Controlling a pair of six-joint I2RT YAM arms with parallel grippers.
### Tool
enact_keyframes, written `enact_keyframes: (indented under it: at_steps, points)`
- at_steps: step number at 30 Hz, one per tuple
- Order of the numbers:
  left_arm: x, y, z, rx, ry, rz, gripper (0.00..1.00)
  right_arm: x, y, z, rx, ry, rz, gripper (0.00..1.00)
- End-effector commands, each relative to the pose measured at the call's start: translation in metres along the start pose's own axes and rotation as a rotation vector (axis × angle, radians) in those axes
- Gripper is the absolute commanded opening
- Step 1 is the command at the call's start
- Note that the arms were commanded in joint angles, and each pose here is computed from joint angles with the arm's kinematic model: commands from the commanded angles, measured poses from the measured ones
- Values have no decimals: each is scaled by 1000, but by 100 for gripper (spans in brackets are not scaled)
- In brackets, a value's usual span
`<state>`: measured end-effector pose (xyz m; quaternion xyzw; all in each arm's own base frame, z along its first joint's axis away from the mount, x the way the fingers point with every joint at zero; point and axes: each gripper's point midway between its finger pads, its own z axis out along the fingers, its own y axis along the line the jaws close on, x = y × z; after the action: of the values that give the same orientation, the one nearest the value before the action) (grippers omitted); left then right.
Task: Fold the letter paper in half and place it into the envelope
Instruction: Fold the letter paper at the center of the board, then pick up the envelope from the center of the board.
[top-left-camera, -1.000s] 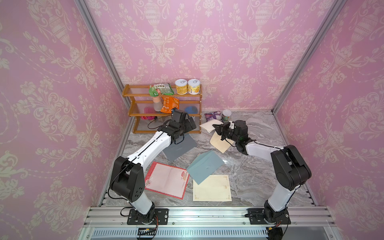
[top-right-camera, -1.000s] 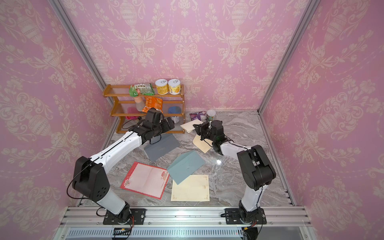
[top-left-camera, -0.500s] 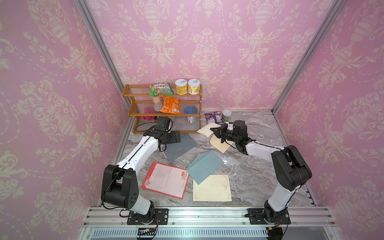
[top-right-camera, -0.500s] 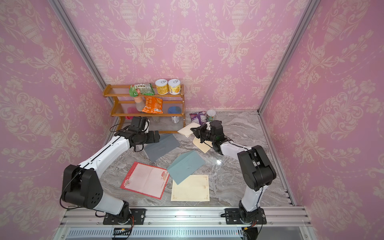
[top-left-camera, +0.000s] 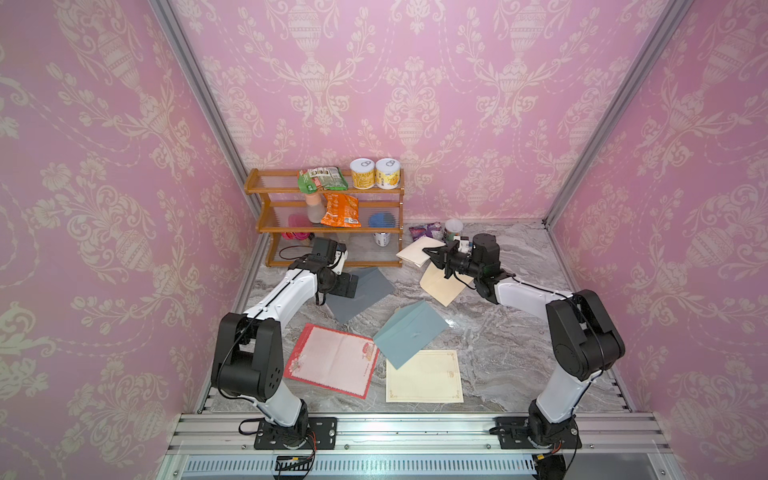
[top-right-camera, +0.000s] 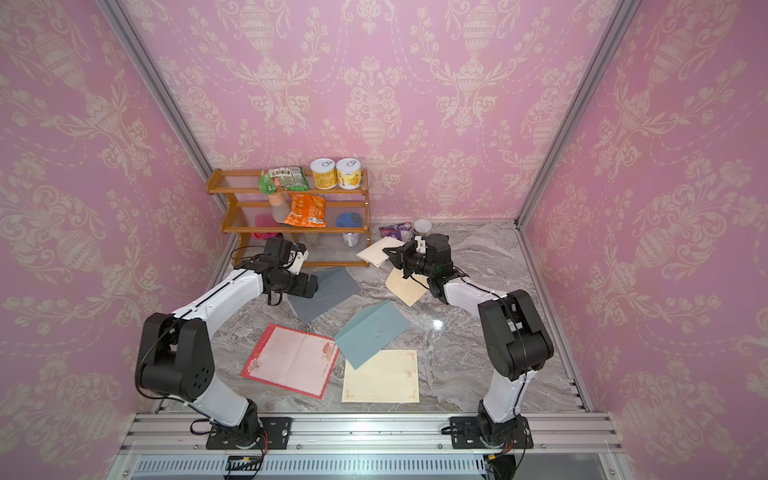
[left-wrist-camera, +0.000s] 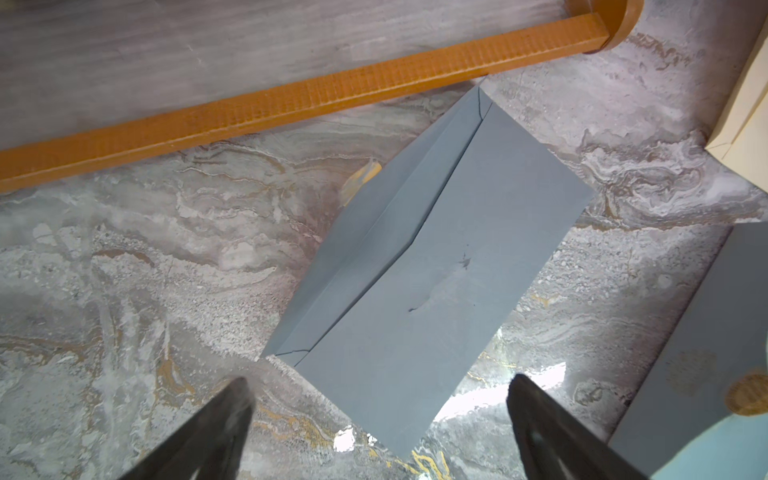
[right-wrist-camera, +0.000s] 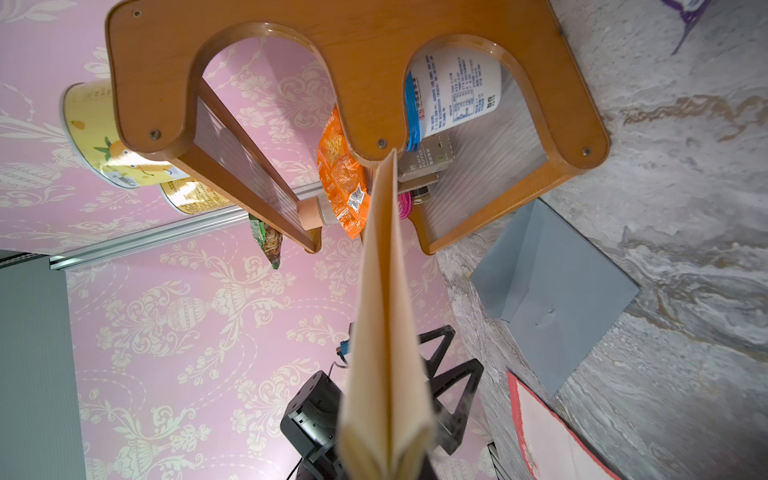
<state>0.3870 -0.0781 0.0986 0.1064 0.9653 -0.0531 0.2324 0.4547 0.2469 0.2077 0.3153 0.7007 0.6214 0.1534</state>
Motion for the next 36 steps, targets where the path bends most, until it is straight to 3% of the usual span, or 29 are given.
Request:
enact_keyframes:
  at_steps: [1,10,22,31,36]
  points:
    - [-8,1,8,39,7,21,95,-1,6,0,-28,17,-1,0]
    - [-12,0,37,89,46,-37,85,-5,-7,-7,-42,5,30,0]
    - [-18,10,50,70,62,-52,75,-15,-8,-8,-61,10,45,0]
    - [-29,26,36,-21,-4,31,84,-18,-11,-9,-72,26,66,0]
    - [-32,29,45,-20,5,43,85,-20,-15,-12,-68,29,76,0]
